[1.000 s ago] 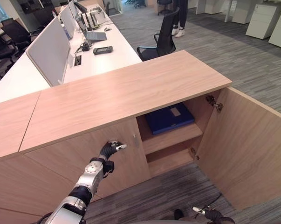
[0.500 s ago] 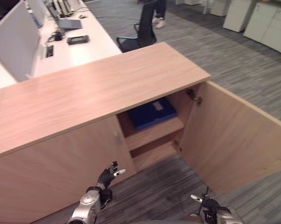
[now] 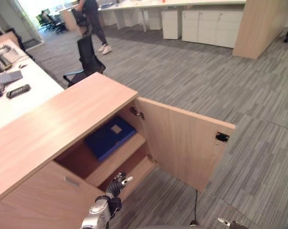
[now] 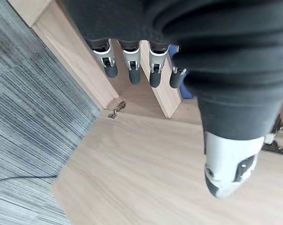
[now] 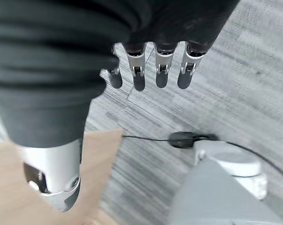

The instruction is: Put the empty folder in the office cabinet

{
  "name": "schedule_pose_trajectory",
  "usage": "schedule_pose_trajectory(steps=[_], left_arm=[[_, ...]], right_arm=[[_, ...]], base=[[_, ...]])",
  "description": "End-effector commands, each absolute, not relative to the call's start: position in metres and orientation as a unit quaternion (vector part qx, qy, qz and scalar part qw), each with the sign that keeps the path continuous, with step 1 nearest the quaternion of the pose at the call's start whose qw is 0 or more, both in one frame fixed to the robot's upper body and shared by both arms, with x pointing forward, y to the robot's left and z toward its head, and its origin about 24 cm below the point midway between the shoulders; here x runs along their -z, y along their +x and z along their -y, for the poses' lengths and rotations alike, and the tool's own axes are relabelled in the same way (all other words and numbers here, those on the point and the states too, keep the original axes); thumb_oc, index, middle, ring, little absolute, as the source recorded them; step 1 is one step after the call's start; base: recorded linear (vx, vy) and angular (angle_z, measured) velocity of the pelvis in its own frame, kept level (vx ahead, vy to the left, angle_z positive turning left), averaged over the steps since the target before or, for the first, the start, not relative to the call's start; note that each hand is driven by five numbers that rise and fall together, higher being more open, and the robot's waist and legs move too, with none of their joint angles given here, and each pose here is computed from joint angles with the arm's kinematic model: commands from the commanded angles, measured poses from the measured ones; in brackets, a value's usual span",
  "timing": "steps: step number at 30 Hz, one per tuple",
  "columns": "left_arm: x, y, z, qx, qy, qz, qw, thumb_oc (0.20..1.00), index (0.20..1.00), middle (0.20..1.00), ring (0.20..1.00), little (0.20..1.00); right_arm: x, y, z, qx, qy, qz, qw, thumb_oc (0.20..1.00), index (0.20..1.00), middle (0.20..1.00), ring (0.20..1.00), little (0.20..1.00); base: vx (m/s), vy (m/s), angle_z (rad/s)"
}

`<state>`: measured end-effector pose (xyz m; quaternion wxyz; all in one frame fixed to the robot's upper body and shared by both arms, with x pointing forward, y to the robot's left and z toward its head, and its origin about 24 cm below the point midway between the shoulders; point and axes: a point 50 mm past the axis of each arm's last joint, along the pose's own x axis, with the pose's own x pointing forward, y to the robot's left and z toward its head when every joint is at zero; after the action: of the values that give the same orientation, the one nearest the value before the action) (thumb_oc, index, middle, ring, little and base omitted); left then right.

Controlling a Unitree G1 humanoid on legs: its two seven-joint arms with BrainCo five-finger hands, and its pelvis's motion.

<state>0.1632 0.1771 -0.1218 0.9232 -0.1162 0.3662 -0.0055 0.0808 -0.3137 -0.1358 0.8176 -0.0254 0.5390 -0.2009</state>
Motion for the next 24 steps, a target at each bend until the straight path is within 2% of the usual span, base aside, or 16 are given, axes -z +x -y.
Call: schedule_pose_trajectory(steps=[1,10,17,19,22,24], left_arm=[[0.105,0.189,-0.173,0.011,-0.12,-0.303,0.945,1.0,1.0,1.0,1.0,1.0],[0.11,0.179,-0.183,0.0,-0.106,-0.313,0.944,1.0,1.0,1.0,1.0,1.0],[0.112,0.171,-0.203,-0.016,-0.083,-0.323,0.943,1.0,1.0,1.0,1.0,1.0],[0.11,0.17,-0.208,-0.009,-0.072,-0.322,0.944,1.0,1.0,1.0,1.0,1.0],[0.109,0.17,-0.208,-0.002,-0.068,-0.32,0.945,1.0,1.0,1.0,1.0,1.0],[0.108,0.168,-0.209,0.005,-0.062,-0.322,0.945,1.0,1.0,1.0,1.0,1.0]], right_arm=[[0.126,0.109,0.322,0.224,-0.022,-0.504,0.834,1.0,1.0,1.0,1.0,1.0],[0.113,0.123,0.337,0.256,-0.004,-0.464,0.848,1.0,1.0,1.0,1.0,1.0],[0.072,0.145,0.386,0.327,-0.01,-0.393,0.859,1.0,1.0,1.0,1.0,1.0],[0.047,0.163,0.406,0.353,-0.011,-0.349,0.868,1.0,1.0,1.0,1.0,1.0],[0.029,0.178,0.415,0.354,-0.022,-0.324,0.877,1.0,1.0,1.0,1.0,1.0],[0.006,0.205,0.418,0.344,-0.039,-0.287,0.893,1.0,1.0,1.0,1.0,1.0]], base=[[0.13,-0.106,-1.12],[0.06,-0.026,-0.6],[0.04,0.009,0.04],[0.04,0.02,0.04],[0.02,0.028,0.04],[0.03,0.03,0.11]])
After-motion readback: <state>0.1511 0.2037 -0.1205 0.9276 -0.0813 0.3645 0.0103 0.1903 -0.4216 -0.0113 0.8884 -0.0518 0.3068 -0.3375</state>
